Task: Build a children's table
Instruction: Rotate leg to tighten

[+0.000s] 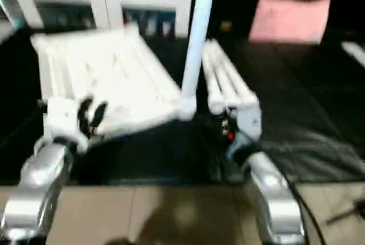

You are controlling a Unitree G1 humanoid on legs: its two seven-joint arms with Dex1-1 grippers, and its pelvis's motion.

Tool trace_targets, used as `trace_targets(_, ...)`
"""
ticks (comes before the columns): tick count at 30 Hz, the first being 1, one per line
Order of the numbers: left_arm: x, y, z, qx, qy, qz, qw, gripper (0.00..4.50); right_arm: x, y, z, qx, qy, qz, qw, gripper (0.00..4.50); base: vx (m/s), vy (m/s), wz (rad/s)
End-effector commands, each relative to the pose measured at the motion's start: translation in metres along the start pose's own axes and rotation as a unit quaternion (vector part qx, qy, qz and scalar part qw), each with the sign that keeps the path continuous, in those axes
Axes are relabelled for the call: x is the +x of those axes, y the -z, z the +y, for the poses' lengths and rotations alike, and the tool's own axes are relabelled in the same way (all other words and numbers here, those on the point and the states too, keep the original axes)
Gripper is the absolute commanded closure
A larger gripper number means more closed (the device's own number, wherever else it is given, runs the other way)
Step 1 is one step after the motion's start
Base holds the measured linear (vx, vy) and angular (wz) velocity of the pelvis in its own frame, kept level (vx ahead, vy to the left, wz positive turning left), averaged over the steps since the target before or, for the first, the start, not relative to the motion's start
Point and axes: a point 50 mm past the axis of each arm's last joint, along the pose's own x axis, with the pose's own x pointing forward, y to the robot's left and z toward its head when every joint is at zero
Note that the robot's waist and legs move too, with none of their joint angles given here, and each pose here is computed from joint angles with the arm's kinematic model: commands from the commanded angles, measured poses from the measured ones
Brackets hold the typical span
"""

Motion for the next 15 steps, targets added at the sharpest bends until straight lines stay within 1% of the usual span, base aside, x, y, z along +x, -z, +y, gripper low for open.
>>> trace_targets(1,0.001,-0.004,-0.003,-0.005,-0.004,-0.007,1.000,2.68,0.001,-0.006,-0.008,-0.010,0.031,-0.009,0.999,0.00,-0.084,-0.038,-0.08)
trace_targets(2,0.001,-0.005,-0.003,-0.006,-0.004,-0.007,1.000,2.68,0.001,-0.004,-0.009,-0.001,0.030,0.003,1.000,0.00,-0.084,-0.038,-0.08)
trace_targets(4,0.001,-0.006,-0.003,-0.001,-0.004,-0.008,1.000,2.68,0.000,-0.001,-0.007,0.006,0.012,0.011,1.000,0.00,-0.101,-0.050,-0.06)
trace_targets(6,0.001,-0.006,-0.003,0.006,-0.004,-0.008,1.000,2.68,-0.002,0.000,-0.006,0.016,0.009,0.008,1.000,0.00,-0.102,-0.050,-0.09)
trace_targets(8,0.001,-0.007,-0.003,0.010,-0.002,-0.011,1.000,2.68,-0.004,0.002,-0.006,0.031,0.020,0.004,0.999,0.00,-0.030,-0.005,-0.06)
trace_targets(15,0.002,-0.012,0.001,0.020,-0.005,-0.025,0.999,2.68,-0.003,0.008,0.001,0.019,0.007,0.012,1.000,0.00,0.000,0.000,0.00)
